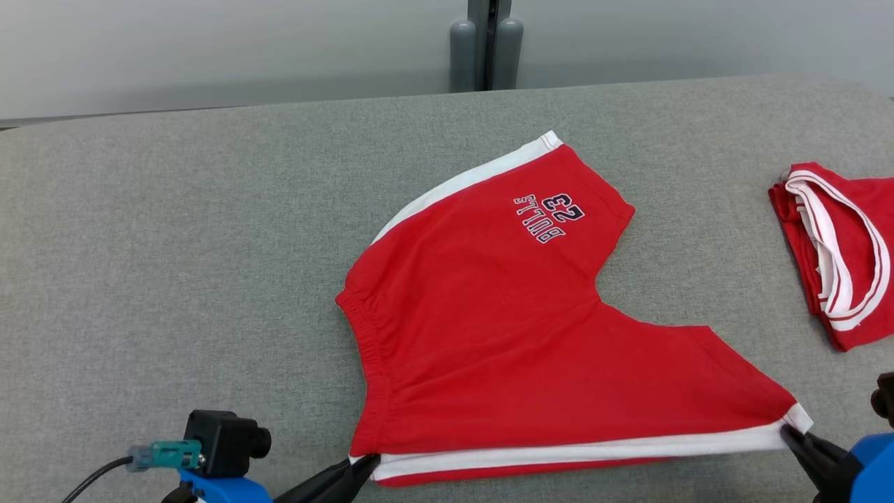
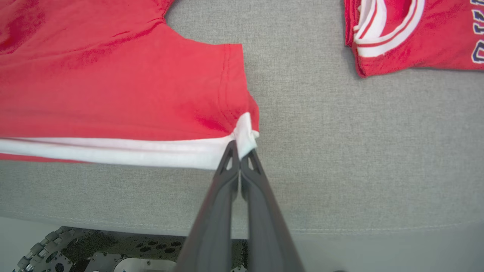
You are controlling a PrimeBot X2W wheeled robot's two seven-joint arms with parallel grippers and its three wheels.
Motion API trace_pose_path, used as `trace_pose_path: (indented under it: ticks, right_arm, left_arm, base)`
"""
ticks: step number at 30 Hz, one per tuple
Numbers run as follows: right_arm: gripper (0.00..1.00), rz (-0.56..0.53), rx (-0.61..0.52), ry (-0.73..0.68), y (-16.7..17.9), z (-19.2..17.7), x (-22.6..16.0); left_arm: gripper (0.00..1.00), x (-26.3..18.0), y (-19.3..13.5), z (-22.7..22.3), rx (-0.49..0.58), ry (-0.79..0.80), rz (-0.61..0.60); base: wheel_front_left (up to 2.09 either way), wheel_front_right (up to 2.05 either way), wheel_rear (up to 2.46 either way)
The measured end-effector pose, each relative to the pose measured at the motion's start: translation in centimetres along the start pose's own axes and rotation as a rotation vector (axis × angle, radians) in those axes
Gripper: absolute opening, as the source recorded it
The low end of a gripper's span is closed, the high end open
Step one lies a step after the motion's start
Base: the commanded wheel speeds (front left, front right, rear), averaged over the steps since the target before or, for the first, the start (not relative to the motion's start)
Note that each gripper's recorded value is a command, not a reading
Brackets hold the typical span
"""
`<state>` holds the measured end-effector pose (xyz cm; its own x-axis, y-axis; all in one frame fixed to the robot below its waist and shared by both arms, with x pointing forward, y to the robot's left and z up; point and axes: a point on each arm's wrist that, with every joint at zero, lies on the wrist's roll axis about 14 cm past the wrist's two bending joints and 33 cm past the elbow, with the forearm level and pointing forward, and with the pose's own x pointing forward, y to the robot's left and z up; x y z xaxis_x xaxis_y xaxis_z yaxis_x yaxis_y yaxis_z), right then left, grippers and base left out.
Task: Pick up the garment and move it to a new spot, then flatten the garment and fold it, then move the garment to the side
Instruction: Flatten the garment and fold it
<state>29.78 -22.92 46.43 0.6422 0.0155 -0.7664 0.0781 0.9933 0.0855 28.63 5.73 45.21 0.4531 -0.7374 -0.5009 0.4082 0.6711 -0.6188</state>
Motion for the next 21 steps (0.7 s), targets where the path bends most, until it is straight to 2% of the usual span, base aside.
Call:
trace_pose_path:
  ticks: [2, 8, 14, 21]
  right_arm:
    - [0.0, -0.001, -0.012, -0.011, 0.2, 0.8, 0.3]
    - [0.0, 0.056, -0.091, -0.114, 1.9, 6.5, 2.9]
    - [0.0, 0.107, -0.164, -0.223, 3.5, 13.1, 6.5]
    - [0.0, 0.182, -0.205, -0.253, 6.3, 17.3, 11.9]
  left_arm:
    - [0.0, 0.1, 0.2, 0.5, -0.002, -0.008, 0.005]
    - [0.0, 2.4, 1.1, 4.4, -0.048, -0.111, -0.008]
    - [0.0, 5.1, 3.8, 8.5, -0.082, -0.223, 0.027]
    - [0.0, 6.6, 7.1, 10.6, -0.153, -0.317, 0.085]
  base:
    - [0.0, 0.0, 0.0]
    - [0.0, 0.0, 0.0]
    - [0.0, 0.0, 0.0]
    - [0.0, 0.0, 0.0]
